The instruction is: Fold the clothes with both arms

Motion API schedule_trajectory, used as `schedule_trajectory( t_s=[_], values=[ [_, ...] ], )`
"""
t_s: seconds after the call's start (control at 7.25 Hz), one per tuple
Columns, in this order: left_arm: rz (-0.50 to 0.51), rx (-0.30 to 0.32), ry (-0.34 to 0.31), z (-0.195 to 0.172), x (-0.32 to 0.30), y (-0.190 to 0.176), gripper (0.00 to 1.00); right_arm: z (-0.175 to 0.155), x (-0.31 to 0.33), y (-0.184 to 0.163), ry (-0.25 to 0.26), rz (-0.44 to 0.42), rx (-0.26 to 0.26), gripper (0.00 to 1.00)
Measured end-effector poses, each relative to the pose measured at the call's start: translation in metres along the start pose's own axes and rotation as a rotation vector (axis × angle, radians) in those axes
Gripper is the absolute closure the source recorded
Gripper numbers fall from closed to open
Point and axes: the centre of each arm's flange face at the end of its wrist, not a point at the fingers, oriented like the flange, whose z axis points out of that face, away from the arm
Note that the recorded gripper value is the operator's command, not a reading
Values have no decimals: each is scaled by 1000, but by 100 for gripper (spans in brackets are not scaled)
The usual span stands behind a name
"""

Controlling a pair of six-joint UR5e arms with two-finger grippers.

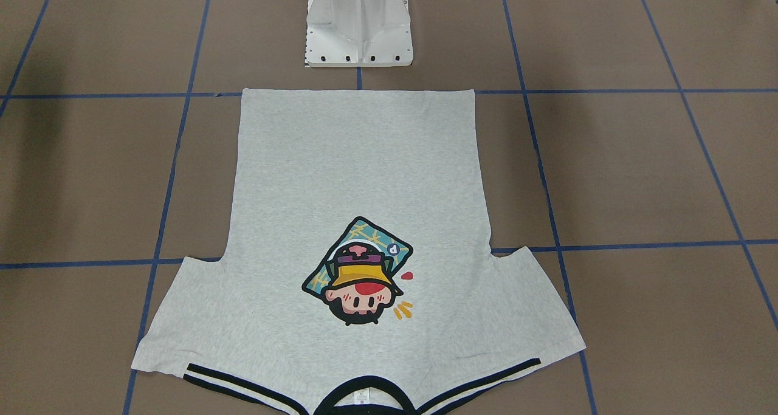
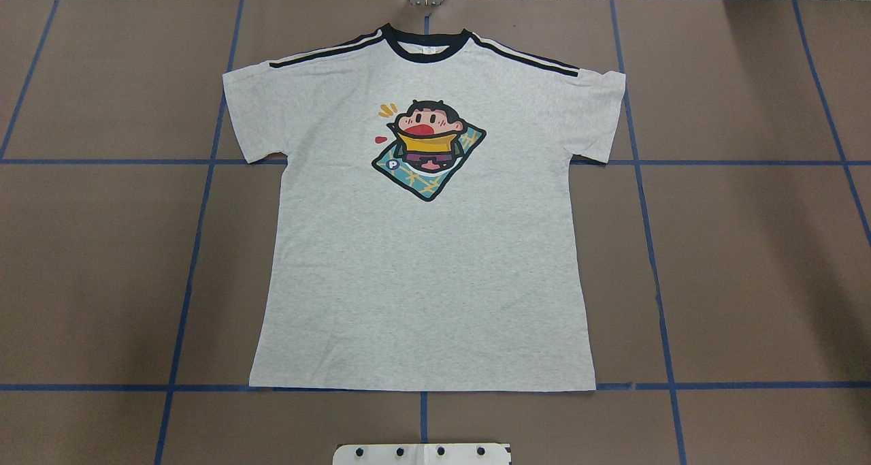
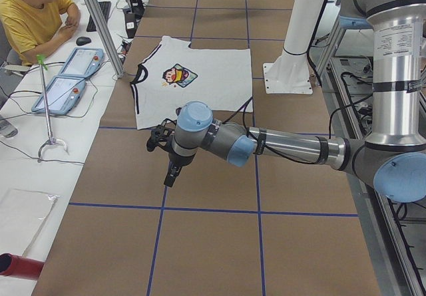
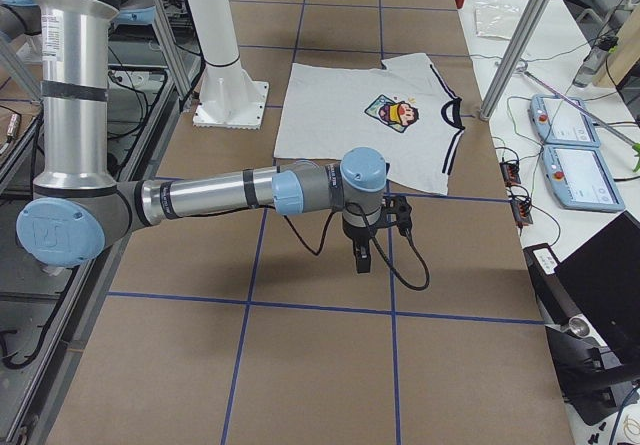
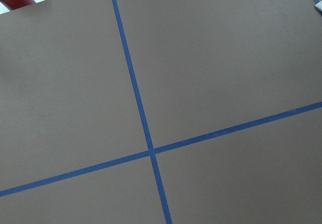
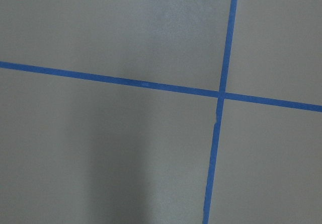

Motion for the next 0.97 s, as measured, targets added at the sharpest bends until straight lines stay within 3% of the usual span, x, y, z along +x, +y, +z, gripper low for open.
schedule_trajectory(
  t_s=[0.28, 0.55, 0.97],
  values=[
    [17, -13, 15, 7, 8, -1, 0, 2, -5, -3, -1, -15, 0, 0],
    [30, -25, 41, 14, 18, -2, 0, 11, -32, -28, -7, -82, 4, 0],
    [39, -20, 54, 13, 23, -4, 0, 48, -78, -125, -26, -145, -2, 0]
  ],
)
